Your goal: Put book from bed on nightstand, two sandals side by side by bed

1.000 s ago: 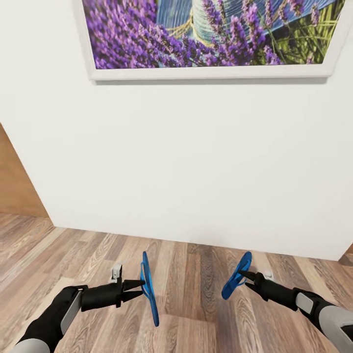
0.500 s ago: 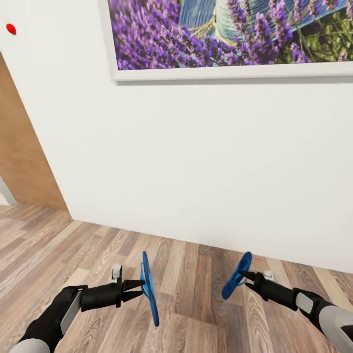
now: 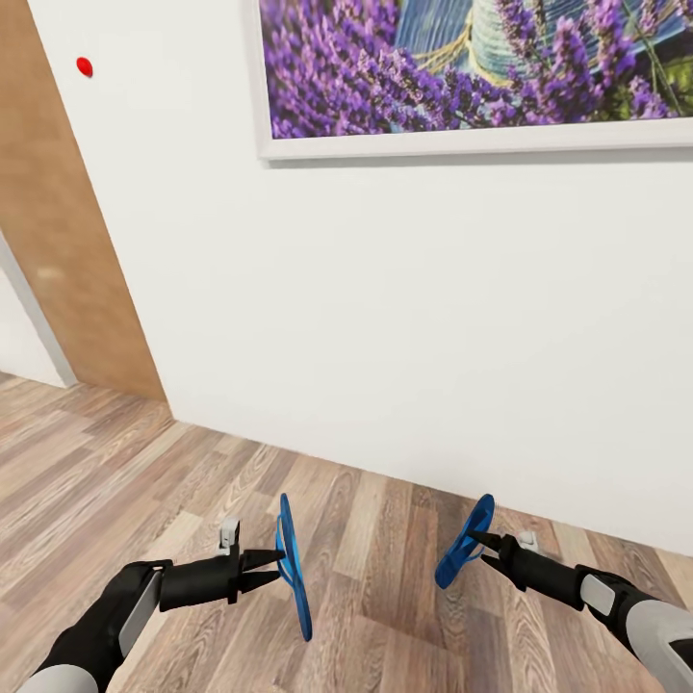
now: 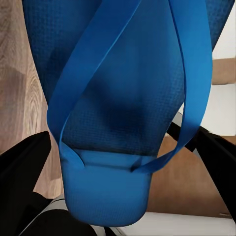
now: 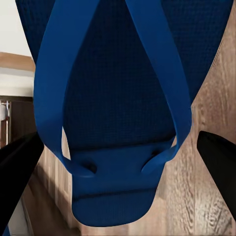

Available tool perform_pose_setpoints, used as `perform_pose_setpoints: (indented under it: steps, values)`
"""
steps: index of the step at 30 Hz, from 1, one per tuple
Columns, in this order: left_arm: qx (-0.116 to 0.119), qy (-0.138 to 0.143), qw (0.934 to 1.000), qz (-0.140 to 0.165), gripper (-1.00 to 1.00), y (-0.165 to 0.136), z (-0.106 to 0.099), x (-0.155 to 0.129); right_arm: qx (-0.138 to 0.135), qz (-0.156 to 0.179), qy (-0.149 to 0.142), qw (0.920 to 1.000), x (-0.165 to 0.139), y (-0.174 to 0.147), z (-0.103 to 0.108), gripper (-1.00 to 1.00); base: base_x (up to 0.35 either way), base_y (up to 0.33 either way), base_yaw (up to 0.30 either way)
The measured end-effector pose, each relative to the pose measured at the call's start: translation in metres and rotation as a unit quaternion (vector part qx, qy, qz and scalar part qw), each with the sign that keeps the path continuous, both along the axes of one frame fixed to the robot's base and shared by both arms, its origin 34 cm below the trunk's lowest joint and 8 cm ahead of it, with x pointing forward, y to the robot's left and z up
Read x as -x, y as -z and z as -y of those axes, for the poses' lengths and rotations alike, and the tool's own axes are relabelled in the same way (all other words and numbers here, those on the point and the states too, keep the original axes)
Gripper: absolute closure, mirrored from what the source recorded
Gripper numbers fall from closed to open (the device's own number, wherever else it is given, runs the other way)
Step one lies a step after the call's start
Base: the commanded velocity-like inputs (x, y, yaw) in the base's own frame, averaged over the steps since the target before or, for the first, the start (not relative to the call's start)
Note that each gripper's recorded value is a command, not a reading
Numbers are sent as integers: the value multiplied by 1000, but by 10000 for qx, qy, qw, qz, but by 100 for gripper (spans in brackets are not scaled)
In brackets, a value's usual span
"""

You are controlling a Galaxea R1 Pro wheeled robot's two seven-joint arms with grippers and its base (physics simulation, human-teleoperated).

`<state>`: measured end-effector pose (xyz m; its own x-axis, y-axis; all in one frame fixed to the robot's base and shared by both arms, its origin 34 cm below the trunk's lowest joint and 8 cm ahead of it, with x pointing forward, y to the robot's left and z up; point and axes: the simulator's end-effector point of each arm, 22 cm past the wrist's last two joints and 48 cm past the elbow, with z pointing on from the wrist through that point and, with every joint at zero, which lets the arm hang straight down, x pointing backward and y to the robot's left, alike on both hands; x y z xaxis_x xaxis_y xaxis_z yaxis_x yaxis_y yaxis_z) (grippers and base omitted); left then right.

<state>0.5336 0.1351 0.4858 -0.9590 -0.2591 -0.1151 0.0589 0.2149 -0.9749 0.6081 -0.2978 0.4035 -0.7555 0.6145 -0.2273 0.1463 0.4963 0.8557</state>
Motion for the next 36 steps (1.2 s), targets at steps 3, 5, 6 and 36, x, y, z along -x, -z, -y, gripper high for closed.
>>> perform_pose_setpoints:
  steps: [3,5,6,36]
  values:
    - [-2,1,10000,-1,100,0,0,0,1,-1,0,10000,0,0,0,100,0,0,197]
    - [-4,0,10000,-1,100,0,0,0,1,0,0,10000,0,0,0,100,0,0,197]
    - [-5,-1,10000,-1,100,0,0,0,1,0,0,10000,0,0,0,100,0,0,197]
    - [-37,-43,9999,-105,100,7,-7,3,-4,2,8,10000,0,0,0,100,0,0,197]
